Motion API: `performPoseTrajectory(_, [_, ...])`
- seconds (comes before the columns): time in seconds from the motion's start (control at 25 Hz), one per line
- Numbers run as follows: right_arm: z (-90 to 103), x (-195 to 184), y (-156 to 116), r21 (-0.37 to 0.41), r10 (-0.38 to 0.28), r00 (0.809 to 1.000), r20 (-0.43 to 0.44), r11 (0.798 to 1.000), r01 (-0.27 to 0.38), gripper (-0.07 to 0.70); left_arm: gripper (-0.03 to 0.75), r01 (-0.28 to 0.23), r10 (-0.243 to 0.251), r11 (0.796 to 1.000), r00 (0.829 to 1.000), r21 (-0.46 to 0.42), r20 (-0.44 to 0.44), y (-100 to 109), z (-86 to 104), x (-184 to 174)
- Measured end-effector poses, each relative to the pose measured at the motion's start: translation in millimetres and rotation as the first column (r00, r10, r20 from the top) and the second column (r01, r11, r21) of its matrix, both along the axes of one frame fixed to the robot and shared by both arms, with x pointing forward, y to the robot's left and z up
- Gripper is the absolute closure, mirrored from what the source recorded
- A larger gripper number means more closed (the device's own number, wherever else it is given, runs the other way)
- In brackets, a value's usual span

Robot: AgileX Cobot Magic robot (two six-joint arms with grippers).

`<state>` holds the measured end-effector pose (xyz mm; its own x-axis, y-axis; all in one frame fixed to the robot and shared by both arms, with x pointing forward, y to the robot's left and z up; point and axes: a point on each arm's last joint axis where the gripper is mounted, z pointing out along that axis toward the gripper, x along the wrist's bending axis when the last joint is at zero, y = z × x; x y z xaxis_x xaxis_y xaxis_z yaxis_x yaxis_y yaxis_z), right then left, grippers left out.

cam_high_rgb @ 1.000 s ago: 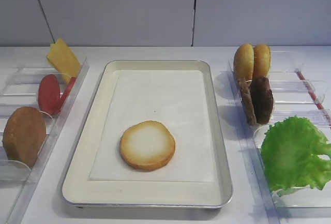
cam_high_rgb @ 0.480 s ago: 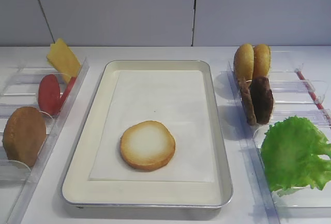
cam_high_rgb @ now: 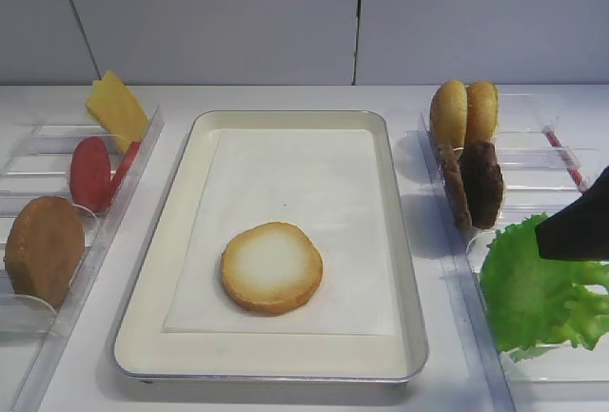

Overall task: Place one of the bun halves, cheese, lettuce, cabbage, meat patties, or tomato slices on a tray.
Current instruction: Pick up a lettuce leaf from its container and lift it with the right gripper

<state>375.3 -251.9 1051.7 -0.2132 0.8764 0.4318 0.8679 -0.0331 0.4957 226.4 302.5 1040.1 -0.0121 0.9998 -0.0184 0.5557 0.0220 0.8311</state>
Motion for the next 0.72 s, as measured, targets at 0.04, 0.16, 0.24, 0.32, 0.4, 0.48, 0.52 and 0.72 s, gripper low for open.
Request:
performPoseTrajectory(0.04, [-2.7,4,0,-0.002,-0.003,1.0,-0.015,1.0,0.003,0.116,0.244,0.0,0.0,1.0,1.0,0.0,0.0,0,0.0,0])
performPoseTrajectory(0.16, [-11.0,14,0,-0.006,-0.007,0.998,-0.059,1.0,0.006,0.116,0.244,0.0,0.0,1.0,1.0,0.0,0.0,0,0.0,0])
performPoseTrajectory(0.24, [-16.2,20,0,-0.006,-0.008,0.997,-0.08,1.0,0.008,0.119,0.244,0.0,0.0,1.0,1.0,0.0,0.0,0,0.0,0])
performPoseTrajectory(0.32, [-19.9,26,1,0.004,-0.011,0.996,-0.09,1.0,0.011,0.13,0.244,0.0,0.0,1.0,1.0,0.0,0.0,0,0.0,0])
performPoseTrajectory(0.4, [-23.4,31,2,0.016,-0.008,0.995,-0.098,1.0,0.01,0.15,0.244,0.0,0.0,1.0,1.0,0.0,0.0,0,0.0,0])
performPoseTrajectory(0.48, [-26.8,35,3,0.024,-0.006,0.993,-0.114,1.0,0.009,0.164,0.244,0.0,0.0,1.0,1.0,0.0,0.0,0,0.0,0])
performPoseTrajectory(0.52, [-28.7,37,3,0.026,-0.005,0.992,-0.125,1.0,0.008,0.167,0.244,0.0,0.0,1.0,1.0,0.0,0.0,0,0.0,0])
performPoseTrajectory(0.72, [-33.4,41,3,0.022,-0.005,0.99,-0.142,1.0,0.008,0.175,0.244,0.0,0.0,1.0,1.0,0.0,0.0,0,0.0,0])
